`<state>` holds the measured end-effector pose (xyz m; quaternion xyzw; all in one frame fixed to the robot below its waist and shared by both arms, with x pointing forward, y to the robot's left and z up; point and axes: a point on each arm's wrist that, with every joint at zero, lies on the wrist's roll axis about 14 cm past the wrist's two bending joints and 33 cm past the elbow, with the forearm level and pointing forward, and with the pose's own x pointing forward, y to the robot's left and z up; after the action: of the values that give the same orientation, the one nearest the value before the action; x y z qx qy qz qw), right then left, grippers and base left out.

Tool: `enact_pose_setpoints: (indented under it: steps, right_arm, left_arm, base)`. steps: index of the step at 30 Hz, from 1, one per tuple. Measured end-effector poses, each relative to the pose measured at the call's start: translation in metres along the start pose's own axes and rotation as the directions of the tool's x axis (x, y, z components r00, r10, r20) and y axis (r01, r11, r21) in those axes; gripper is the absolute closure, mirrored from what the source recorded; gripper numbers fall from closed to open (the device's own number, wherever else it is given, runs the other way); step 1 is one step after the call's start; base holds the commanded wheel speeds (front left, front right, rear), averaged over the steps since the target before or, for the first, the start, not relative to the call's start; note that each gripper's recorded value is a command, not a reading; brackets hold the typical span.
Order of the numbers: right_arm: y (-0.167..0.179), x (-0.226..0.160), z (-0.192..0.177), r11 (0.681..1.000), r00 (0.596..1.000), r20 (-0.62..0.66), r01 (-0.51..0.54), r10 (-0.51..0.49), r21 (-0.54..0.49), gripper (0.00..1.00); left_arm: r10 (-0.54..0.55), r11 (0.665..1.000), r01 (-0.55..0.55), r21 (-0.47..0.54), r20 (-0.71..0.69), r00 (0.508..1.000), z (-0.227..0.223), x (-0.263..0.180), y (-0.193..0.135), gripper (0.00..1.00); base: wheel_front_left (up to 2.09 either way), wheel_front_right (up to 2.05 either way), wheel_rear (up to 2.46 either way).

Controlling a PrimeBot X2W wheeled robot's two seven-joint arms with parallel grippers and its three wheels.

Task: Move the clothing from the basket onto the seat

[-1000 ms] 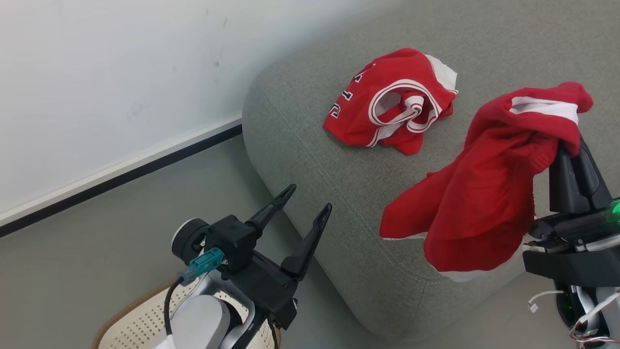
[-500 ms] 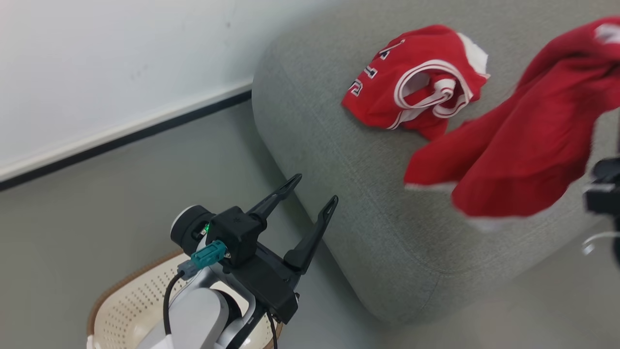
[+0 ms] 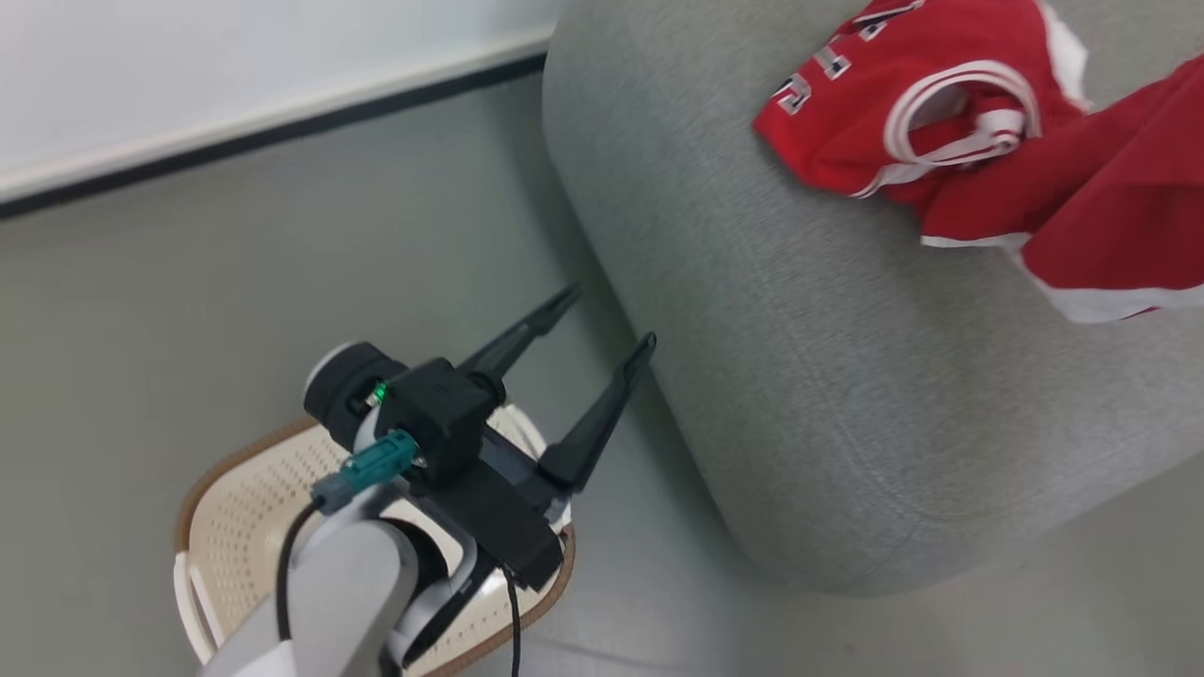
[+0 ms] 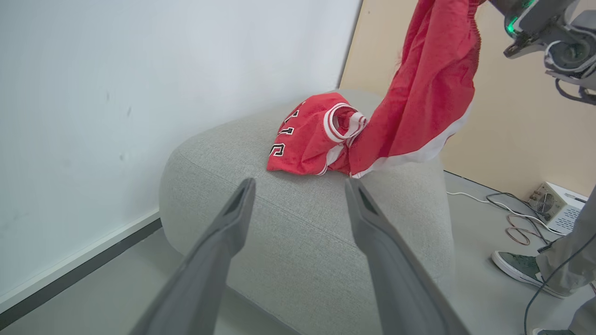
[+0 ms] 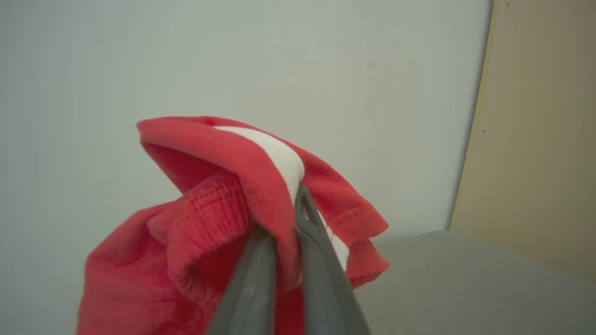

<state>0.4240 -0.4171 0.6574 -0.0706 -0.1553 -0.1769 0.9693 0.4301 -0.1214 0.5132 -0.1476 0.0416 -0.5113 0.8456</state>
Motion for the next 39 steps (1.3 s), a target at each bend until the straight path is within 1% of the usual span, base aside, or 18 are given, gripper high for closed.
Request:
enact_pose_setpoints:
  steps: [3, 6, 9, 14, 17, 18, 19, 22, 23, 24, 25, 26, 28, 31, 37, 39]
  right_arm:
    - [-0.001, 0.015, -0.022, 1.0, 0.999, -0.048, 0.023, -0.023, 0.0, 1.0]
    - [-0.003, 0.031, -0.037, 0.998, 0.996, -0.064, 0.066, -0.065, 0.005, 1.0]
    - [-0.003, 0.047, -0.052, 0.995, 0.991, -0.081, 0.102, -0.102, -0.007, 1.0]
    - [0.013, 0.067, -0.092, 0.994, 0.984, -0.151, 0.09, -0.099, -0.067, 1.0]
    - [0.031, 0.071, -0.126, 0.996, 0.973, -0.215, 0.07, -0.082, -0.064, 1.0]
    - [0.039, 0.07, -0.139, 0.996, 0.968, -0.243, 0.053, -0.068, -0.066, 0.97]
    - [0.048, 0.069, -0.152, 0.997, 0.961, -0.271, 0.038, -0.054, -0.066, 0.87]
    - [0.073, 0.06, -0.194, 0.999, 0.928, -0.372, -0.002, -0.017, -0.053, 0.65]
    - [0.081, 0.056, -0.207, 0.999, 0.912, -0.41, -0.011, -0.009, -0.046, 0.54]
    - [0.087, 0.052, -0.218, 0.999, 0.898, -0.44, -0.016, -0.002, -0.038, 0.46]
    - [0.092, 0.048, -0.227, 0.999, 0.885, -0.466, -0.019, 0.002, -0.033, 0.2]
    - [0.093, 0.044, -0.235, 0.999, 0.87, -0.492, -0.018, 0.0, -0.032, 0.0]
    - [0.093, 0.037, -0.244, 0.999, 0.848, -0.53, -0.017, -0.005, -0.038, 0.0]
    - [0.086, 0.032, -0.247, 0.999, 0.831, -0.556, -0.01, -0.017, -0.046, 0.0]
    - [0.074, 0.027, -0.235, 0.999, 0.824, -0.566, -0.01, -0.02, -0.05, 0.0]
    - [0.074, 0.027, -0.227, 0.999, 0.832, -0.554, -0.024, -0.006, -0.047, 0.0]
  left_arm:
    - [0.034, 0.999, -0.034, -0.002, 0.005, 0.999, -0.001, -0.004, 0.02, 0.0]
    - [0.062, 0.998, -0.062, 0.015, -0.005, 0.998, -0.005, -0.008, 0.038, 0.0]
    - [0.094, 0.996, -0.094, 0.008, 0.002, 0.996, -0.008, -0.012, 0.054, 0.0]
    - [0.149, 0.989, -0.149, -0.011, -0.008, 0.989, -0.018, -0.021, 0.079, 0.0]
    - [0.186, 0.982, -0.187, -0.018, -0.02, 0.982, -0.026, -0.029, 0.095, 0.0]
    - [0.198, 0.98, -0.199, -0.022, -0.024, 0.98, -0.028, -0.031, 0.1, 0.0]
    - [0.211, 0.977, -0.211, -0.024, -0.028, 0.977, -0.03, -0.034, 0.104, 0.0]
    - [0.25, 0.968, -0.251, -0.028, -0.046, 0.967, -0.039, -0.044, 0.117, 0.0]
    - [0.258, 0.965, -0.26, -0.03, -0.049, 0.965, -0.041, -0.047, 0.121, 0.0]
    - [0.265, 0.963, -0.267, -0.033, -0.054, 0.963, -0.043, -0.05, 0.123, 0.0]
    - [0.273, 0.961, -0.275, -0.031, -0.054, 0.96, -0.043, -0.053, 0.126, 0.0]
    - [0.28, 0.959, -0.282, -0.03, -0.057, 0.958, -0.045, -0.055, 0.128, 0.0]
    - [0.287, 0.957, -0.289, -0.028, -0.058, 0.956, -0.046, -0.056, 0.129, 0.0]
    - [0.287, 0.957, -0.289, -0.025, -0.048, 0.957, -0.042, -0.056, 0.127, 0.0]
    - [0.278, 0.96, -0.279, -0.018, -0.031, 0.96, -0.033, -0.052, 0.119, 0.0]
    - [0.279, 0.96, -0.28, -0.016, -0.021, 0.96, -0.029, -0.052, 0.117, 0.0]
  base:
    - [0.0, 0.0, 0.0]
    - [0.0, 0.0, 0.0]
    - [0.0, 0.0, 0.0]
    - [0.0, 0.0, 0.0]
    - [0.0, 0.0, 0.0]
    - [0.0, 0.0, 0.0]
    - [0.0, 0.0, 0.0]
    - [0.0, 0.0, 0.0]
    - [0.0, 0.0, 0.0]
    - [0.0, 0.0, 0.0]
    - [0.0, 0.0, 0.0]
    - [0.0, 0.0, 0.0]
    - [0.0, 0.0, 0.0]
    - [0.0, 0.0, 0.0]
    - [0.0, 0.0, 0.0]
    - [0.0, 0.0, 0.0]
